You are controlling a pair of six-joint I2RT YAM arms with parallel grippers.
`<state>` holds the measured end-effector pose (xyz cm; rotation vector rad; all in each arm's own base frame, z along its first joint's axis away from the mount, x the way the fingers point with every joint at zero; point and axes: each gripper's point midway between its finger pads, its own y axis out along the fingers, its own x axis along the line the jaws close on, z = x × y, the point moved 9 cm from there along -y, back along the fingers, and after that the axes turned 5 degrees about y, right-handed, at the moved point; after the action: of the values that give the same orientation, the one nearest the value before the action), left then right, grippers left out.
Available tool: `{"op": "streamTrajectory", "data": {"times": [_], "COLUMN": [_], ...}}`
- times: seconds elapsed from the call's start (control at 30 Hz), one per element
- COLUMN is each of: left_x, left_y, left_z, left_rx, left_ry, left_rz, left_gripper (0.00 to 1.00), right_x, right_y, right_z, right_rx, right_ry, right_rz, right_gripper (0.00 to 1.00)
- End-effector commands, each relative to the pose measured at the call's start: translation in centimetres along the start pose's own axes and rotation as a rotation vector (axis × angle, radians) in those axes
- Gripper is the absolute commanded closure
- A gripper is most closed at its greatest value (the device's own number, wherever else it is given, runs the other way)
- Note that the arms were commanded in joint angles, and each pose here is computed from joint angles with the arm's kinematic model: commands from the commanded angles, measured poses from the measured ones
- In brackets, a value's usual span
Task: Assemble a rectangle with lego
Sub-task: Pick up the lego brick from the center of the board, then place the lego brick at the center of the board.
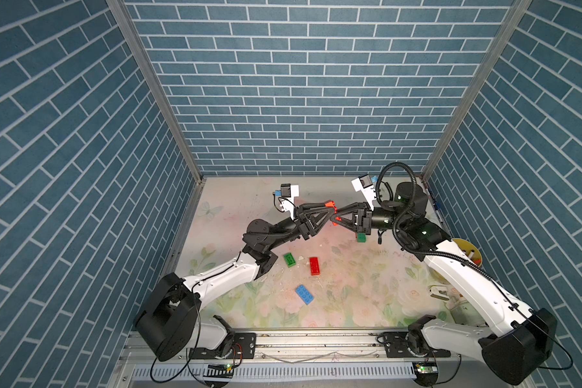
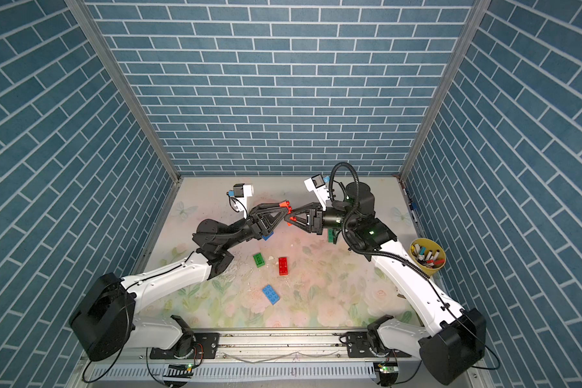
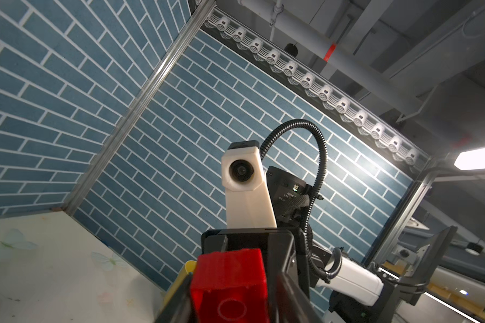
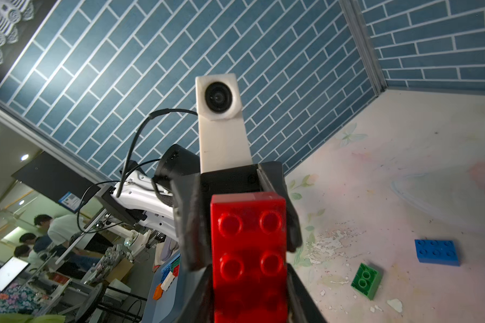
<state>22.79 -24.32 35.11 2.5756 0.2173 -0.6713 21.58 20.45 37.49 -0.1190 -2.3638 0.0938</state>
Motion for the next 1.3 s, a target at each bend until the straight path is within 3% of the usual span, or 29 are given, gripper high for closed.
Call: {"op": "streamTrajectory", "data": {"times": [0.0, 0.03, 0.1, 0.23, 0.4, 0.57, 0.7, 0.87, 1.27], "left_x": [-0.7, -0.7, -0.6, -0.1, 1.4, 2.7, 4.0, 5.0, 6.1], "left_y": [-0.3, -0.4, -1.1, -3.0, -6.3, -8.2, -8.6, -8.9, -9.7], "left_z": [-0.3, -0.4, -0.7, -1.8, -3.4, -3.4, -2.5, -1.2, 0.7], "left_rx": [0.010, 0.008, 0.005, -0.023, -0.061, 0.046, 0.137, 0.188, 0.271], "left_ry": [0.075, 0.088, 0.115, 0.203, 0.267, 0.355, 0.375, 0.357, 0.363], "left_rz": [-0.031, -0.055, -0.149, -0.426, -0.922, -1.223, -1.321, -1.344, -1.279], "left_gripper": [0.23, 0.19, 0.01, 0.00, 0.00, 0.00, 0.00, 0.00, 0.00], "right_x": [-0.6, -0.7, -1.1, -2.5, -5.8, -9.0, -12.2, -15.6, -21.5], "right_y": [-0.2, -0.3, -0.5, -0.7, -0.1, 2.0, 3.3, 4.5, 7.5], "right_z": [0.1, 0.2, 0.4, 1.1, 2.7, 4.0, 4.8, 5.4, 6.8], "right_rx": [-0.005, 0.000, 0.010, 0.048, 0.150, 0.316, 0.404, 0.429, 0.487], "right_ry": [0.032, 0.032, 0.041, 0.063, 0.118, 0.131, 0.168, 0.191, 0.243], "right_rz": [0.121, 0.142, 0.208, 0.341, 0.553, 0.817, 0.990, 1.140, 1.215], "right_gripper": [0.74, 0.74, 0.73, 0.72, 0.72, 0.72, 0.72, 0.72, 0.71]}}
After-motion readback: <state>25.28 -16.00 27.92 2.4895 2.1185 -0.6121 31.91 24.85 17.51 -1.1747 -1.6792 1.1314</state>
